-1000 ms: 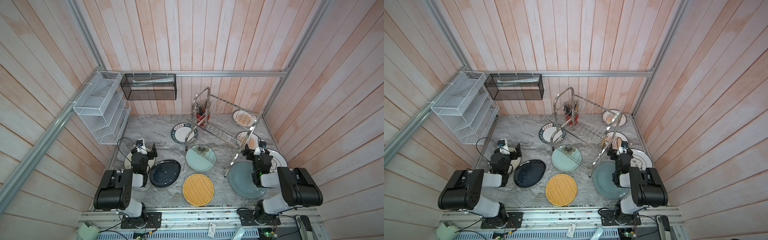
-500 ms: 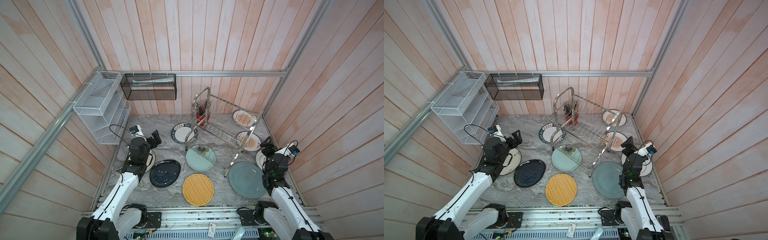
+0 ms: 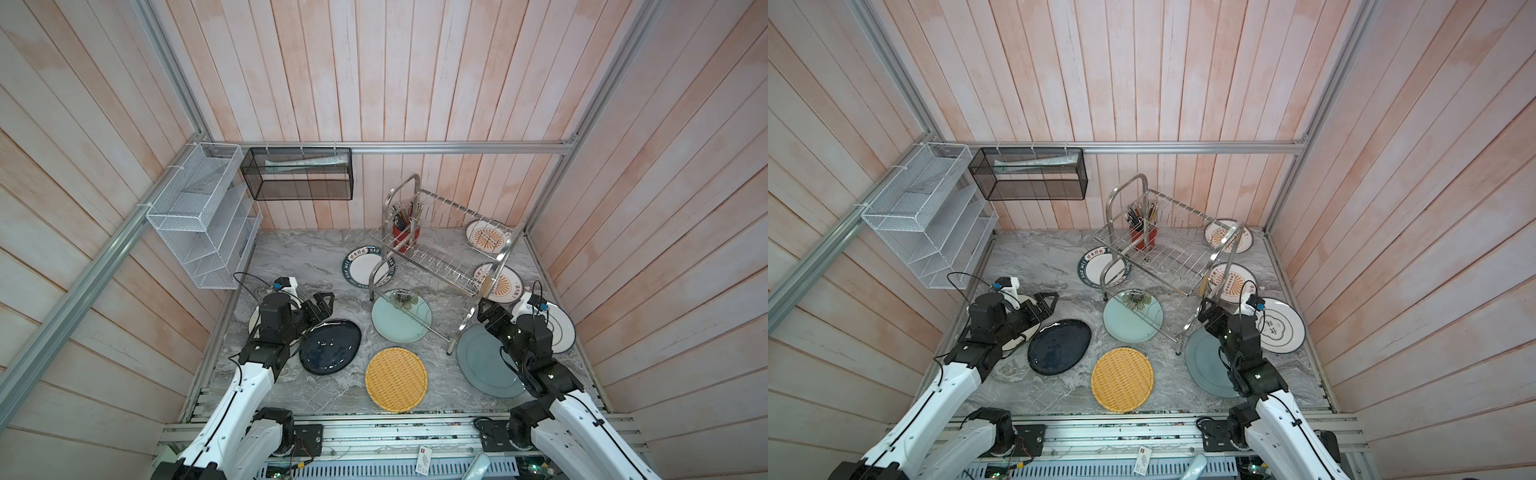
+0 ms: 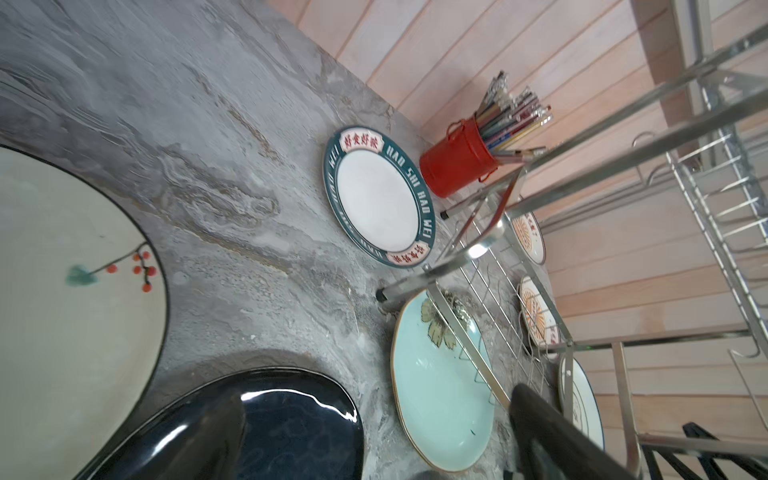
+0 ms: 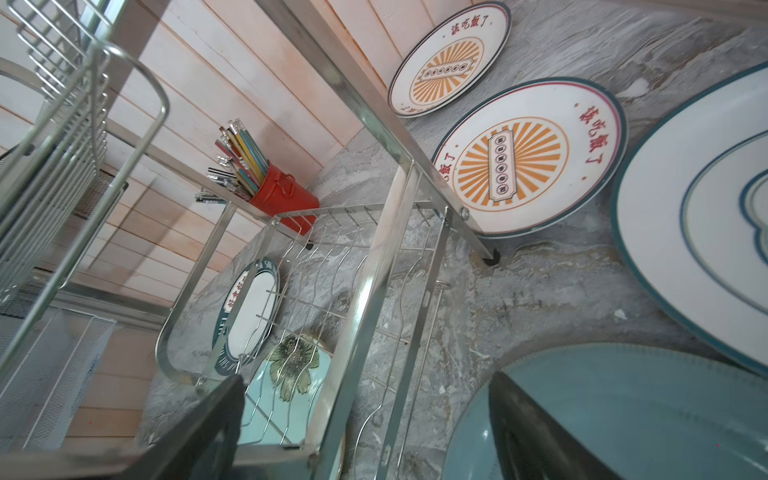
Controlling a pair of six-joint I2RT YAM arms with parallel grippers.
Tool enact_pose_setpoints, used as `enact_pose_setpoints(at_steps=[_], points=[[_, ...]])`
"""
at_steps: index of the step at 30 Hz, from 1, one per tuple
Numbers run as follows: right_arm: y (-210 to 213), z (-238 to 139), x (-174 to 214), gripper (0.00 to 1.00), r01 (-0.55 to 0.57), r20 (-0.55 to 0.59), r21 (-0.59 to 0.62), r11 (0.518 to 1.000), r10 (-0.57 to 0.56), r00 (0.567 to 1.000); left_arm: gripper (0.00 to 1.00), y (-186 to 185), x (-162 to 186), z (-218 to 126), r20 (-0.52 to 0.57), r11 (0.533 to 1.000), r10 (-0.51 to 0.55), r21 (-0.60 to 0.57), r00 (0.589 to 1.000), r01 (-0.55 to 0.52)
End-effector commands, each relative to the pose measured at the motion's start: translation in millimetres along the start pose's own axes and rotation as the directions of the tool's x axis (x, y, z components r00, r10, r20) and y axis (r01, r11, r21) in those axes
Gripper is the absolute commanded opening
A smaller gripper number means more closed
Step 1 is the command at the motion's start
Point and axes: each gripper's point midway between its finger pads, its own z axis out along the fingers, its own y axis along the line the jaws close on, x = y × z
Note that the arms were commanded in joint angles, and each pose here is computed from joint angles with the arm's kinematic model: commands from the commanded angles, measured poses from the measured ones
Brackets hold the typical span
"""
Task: Load the plates into the dish rack
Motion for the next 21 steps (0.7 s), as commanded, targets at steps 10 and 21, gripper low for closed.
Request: enact_pose_setpoints(at_steps=[10, 21], points=[[-10, -1, 45, 0.86, 0.020, -0.092, 0.028, 0.999, -0.017, 0.996, 0.96, -72, -21, 98, -0.021, 0.862, 0.505, 0.065, 0.863, -0.503], [-39, -12, 39, 0.92, 0.009, -0.088, 0.148, 0.989, 0.004, 0.996, 0.77, -93, -29, 171, -0.019, 0.698, 0.710, 0.153, 0.704, -0.699]])
